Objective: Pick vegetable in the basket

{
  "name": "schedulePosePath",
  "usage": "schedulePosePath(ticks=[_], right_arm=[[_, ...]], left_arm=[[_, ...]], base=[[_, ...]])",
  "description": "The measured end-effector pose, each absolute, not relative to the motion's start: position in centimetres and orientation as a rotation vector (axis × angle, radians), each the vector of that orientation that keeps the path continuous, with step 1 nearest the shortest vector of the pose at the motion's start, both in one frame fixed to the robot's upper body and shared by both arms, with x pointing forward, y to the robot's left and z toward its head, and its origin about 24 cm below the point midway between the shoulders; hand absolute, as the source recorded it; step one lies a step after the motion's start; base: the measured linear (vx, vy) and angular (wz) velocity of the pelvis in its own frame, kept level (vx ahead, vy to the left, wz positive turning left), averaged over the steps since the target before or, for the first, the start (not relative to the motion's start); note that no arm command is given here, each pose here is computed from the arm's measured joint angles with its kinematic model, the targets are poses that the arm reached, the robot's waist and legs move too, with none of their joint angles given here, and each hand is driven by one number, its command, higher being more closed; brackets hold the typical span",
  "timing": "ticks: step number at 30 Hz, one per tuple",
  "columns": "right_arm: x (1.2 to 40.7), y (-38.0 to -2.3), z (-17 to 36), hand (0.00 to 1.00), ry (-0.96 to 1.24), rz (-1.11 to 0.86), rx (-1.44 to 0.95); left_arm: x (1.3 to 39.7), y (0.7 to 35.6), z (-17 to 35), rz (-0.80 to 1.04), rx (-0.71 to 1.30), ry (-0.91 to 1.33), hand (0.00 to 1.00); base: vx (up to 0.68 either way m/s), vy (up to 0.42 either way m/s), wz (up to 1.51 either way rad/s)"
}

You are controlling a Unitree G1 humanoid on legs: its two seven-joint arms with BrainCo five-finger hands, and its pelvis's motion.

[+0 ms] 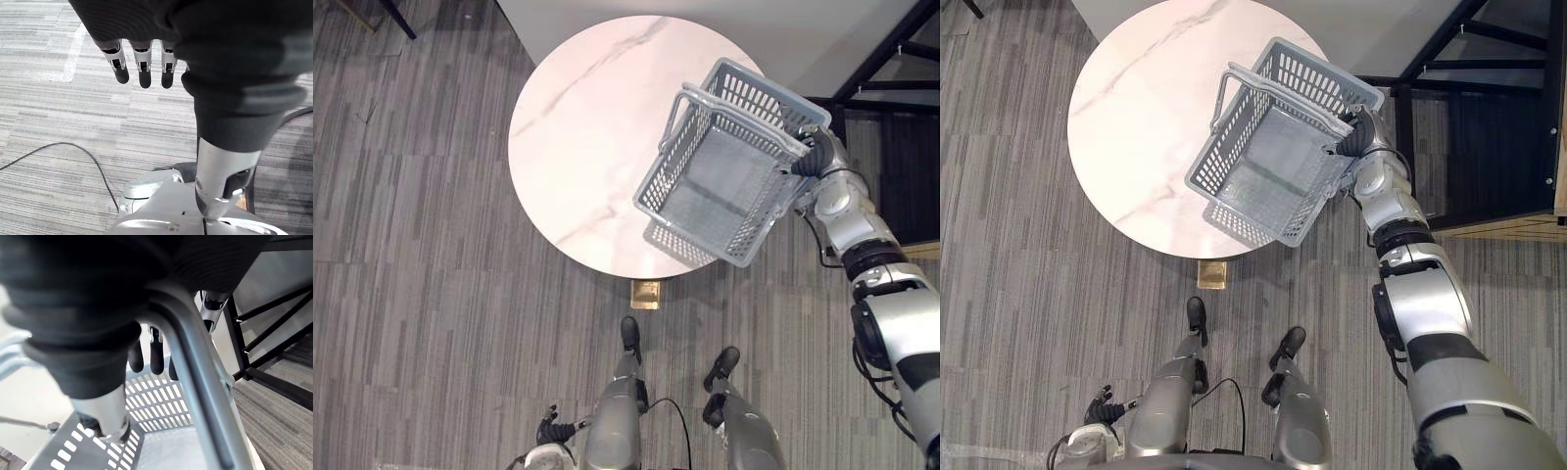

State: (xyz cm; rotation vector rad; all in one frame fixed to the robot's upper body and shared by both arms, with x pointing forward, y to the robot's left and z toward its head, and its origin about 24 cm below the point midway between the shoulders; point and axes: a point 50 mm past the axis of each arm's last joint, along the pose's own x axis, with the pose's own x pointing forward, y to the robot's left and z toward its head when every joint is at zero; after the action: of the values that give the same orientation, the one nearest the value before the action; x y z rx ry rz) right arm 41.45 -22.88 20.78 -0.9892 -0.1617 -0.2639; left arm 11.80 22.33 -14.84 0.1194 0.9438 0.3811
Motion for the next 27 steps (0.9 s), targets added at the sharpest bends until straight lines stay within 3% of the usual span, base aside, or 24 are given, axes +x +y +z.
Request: schedulePosePath(ticks=[26, 27], right_arm=[[41.1, -20.1, 17.9, 1.0, -0.171, -0.062, -1.252], [40.9, -19.9, 17.4, 0.0, -0.174, -0.039, -1.259]], left_arm=[[11.9, 22.1, -14.9, 0.374, 0.128, 0.96, 0.0], [12.0, 22.1, -14.9, 0.373, 0.128, 0.957, 0.0]], base=[[0.01, 0.017, -0.01], [-0.01, 0.023, -0.08]])
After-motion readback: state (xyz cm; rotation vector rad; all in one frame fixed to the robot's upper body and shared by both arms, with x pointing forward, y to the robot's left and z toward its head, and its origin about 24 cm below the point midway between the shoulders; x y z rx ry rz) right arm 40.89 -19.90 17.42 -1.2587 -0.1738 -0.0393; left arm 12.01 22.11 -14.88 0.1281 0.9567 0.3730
